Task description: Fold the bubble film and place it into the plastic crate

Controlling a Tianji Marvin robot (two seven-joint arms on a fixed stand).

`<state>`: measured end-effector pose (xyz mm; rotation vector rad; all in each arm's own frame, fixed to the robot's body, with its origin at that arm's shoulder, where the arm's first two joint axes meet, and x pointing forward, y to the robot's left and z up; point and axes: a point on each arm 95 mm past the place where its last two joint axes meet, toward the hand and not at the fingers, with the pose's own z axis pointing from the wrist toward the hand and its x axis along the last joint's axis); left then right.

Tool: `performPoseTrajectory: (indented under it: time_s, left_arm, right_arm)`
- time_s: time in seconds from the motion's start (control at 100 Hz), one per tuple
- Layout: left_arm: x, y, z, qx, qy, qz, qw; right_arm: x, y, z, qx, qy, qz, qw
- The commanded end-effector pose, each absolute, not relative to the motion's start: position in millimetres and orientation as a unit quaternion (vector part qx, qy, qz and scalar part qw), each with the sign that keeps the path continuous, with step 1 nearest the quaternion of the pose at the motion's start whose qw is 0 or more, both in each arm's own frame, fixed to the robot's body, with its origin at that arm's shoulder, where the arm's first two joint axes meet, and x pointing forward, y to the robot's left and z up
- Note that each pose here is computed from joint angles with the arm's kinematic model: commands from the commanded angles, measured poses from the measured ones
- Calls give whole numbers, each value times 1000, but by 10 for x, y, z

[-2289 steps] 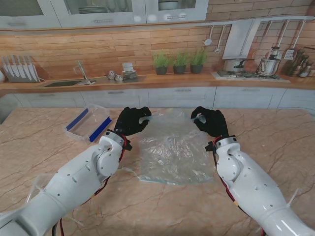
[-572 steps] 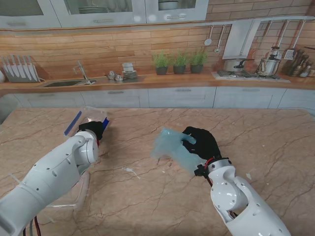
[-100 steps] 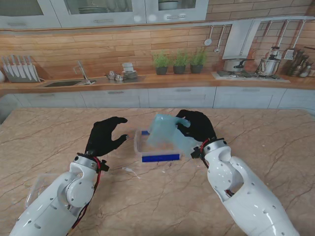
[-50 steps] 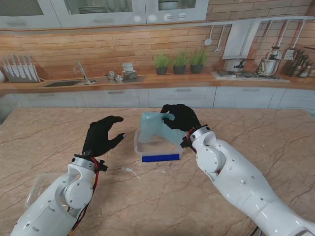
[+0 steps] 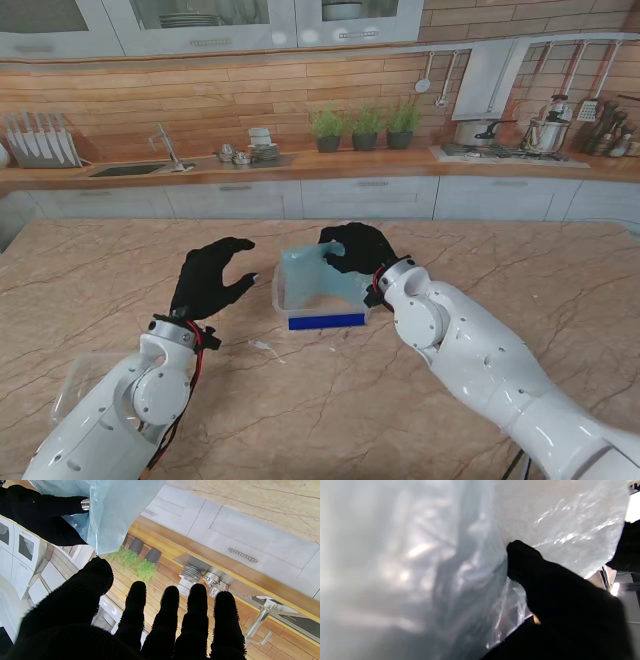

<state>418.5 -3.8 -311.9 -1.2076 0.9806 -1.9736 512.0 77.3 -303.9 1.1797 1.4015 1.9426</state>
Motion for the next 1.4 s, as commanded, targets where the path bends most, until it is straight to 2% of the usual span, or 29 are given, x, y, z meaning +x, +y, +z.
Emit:
performPoseTrajectory:
  time_s: [0.0, 0.4, 0.75, 1.04, 1.39]
  left_arm:
    - [4167, -83, -3126, -458, 373, -748, 301]
    - [4117, -225, -3114, -463, 380, -760, 254]
    - [4051, -432, -3086, -482, 357, -781, 175]
    - [4101, -649, -3099, -512, 355, -774, 114]
    - [4199, -880, -3192, -549, 362, -749, 76]
  right_arm:
    - [5122, 788, -3053, 428, 520, 703, 229]
    - [5207, 863, -3129, 441, 555, 675, 206]
    - [5310, 919, -3203, 468, 574, 646, 186]
    - [5381, 931, -3351, 493, 581, 623, 178]
    - [5412, 935, -3515, 514, 586, 602, 171]
